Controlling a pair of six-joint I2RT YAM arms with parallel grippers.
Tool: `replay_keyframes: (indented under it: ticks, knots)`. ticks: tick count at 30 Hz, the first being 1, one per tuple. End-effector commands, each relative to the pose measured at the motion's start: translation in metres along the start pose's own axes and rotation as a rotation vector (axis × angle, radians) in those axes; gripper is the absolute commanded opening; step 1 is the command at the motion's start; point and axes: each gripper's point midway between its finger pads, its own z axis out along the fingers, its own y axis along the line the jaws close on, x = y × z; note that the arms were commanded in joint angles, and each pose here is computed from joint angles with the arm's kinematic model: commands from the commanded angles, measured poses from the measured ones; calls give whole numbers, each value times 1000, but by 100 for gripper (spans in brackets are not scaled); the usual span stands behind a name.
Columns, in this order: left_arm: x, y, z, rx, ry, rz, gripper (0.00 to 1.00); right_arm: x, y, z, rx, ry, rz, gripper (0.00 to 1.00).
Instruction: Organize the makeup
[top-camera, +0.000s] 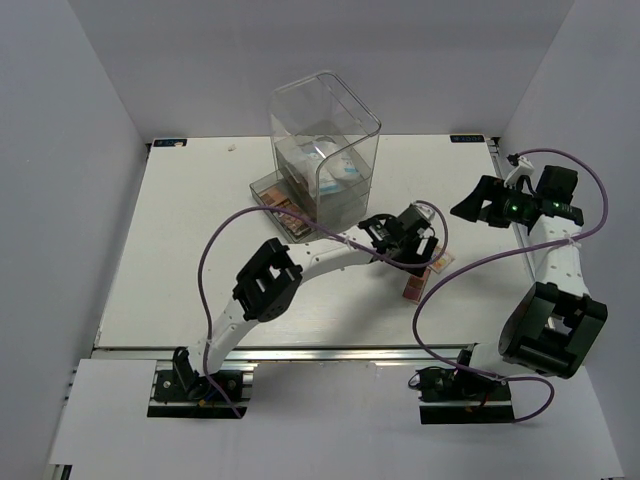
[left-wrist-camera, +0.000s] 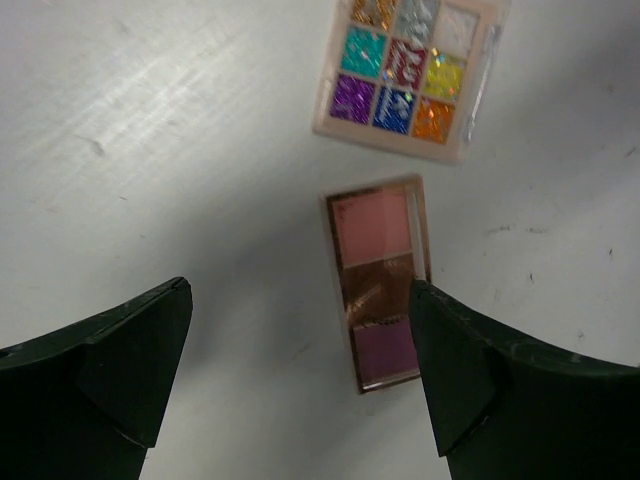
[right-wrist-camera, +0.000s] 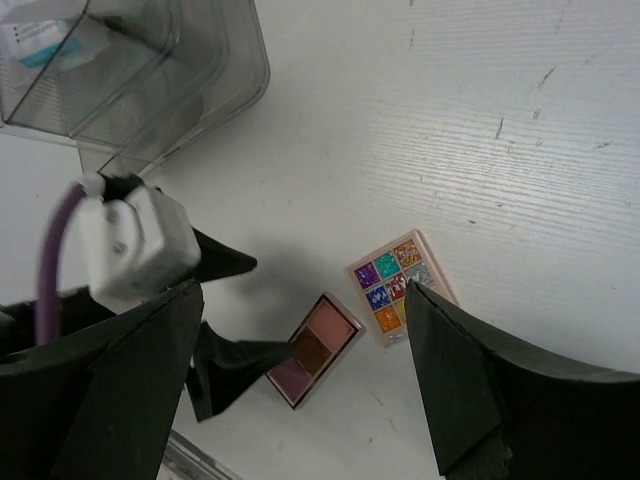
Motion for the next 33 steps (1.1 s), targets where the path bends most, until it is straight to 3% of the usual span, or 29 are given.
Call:
replay_keyframes:
  ticks: [1,10,24,27,28,33]
  knots:
    - [-19,-29,-23,29,-57,39,98,-21,10,-9,-44,-56,-21,87]
    - [11,-58,1,48,-34,71,98,-16,12,-10,-74,-59,-22,87]
    - [40,-24,32,-169,-9,90,95,-15,13,-14,-83,-62,-20,86]
    - [55,-11,33,-213,23,109,77,-15,13,-14,-81,-63,-18,87]
    - [60,-8,33,-222,33,114,66,-18,13,-15,-81,-69,-21,87]
    - [86,17,29,-292,74,147,47,-18,13,-14,-84,-66,-20,87]
